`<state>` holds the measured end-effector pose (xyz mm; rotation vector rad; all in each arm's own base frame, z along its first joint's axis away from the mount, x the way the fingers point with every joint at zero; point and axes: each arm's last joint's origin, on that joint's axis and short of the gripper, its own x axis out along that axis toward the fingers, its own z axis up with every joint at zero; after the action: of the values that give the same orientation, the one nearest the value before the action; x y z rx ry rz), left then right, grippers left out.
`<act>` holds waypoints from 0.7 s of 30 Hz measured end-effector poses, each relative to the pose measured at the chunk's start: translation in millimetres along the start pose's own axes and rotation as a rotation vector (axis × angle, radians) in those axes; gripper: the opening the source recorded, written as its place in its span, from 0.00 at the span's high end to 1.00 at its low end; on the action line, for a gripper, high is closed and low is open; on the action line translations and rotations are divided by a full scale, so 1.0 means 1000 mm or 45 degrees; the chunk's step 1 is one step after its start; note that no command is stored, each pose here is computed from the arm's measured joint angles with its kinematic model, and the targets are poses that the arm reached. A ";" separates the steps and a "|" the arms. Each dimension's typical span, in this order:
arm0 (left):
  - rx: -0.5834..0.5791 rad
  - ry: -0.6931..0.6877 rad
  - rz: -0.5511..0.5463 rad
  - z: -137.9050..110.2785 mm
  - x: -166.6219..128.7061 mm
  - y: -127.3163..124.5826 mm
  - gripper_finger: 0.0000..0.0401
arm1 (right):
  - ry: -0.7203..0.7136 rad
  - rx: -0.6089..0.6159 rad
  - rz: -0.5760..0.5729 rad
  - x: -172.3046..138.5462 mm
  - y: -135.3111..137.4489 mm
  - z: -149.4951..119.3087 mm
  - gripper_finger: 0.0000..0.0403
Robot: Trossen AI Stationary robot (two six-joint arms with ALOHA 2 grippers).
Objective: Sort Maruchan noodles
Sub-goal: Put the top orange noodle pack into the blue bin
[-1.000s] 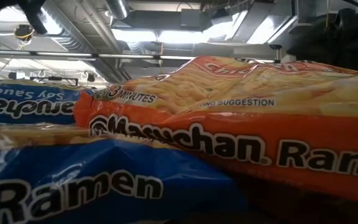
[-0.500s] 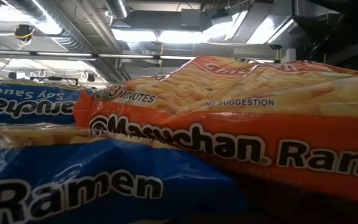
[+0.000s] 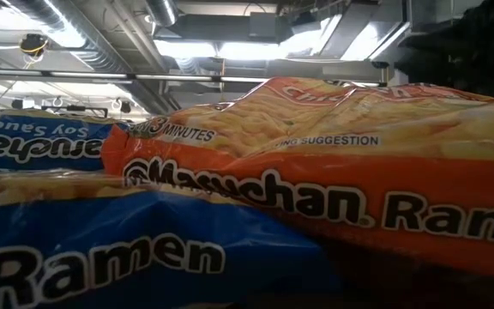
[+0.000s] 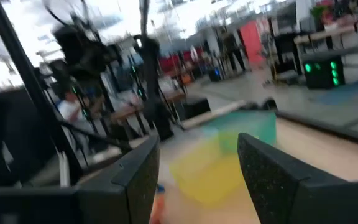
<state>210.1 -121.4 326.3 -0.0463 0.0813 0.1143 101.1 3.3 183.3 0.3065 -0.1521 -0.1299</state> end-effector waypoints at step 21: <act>0.351 0.463 0.035 -0.107 0.079 -0.029 0.28 | 0.235 -0.037 -0.054 -0.001 -0.005 -0.018 0.49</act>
<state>283.1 -147.2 214.6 0.2101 0.4599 0.1205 102.3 3.8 164.7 0.2915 0.0395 -0.1451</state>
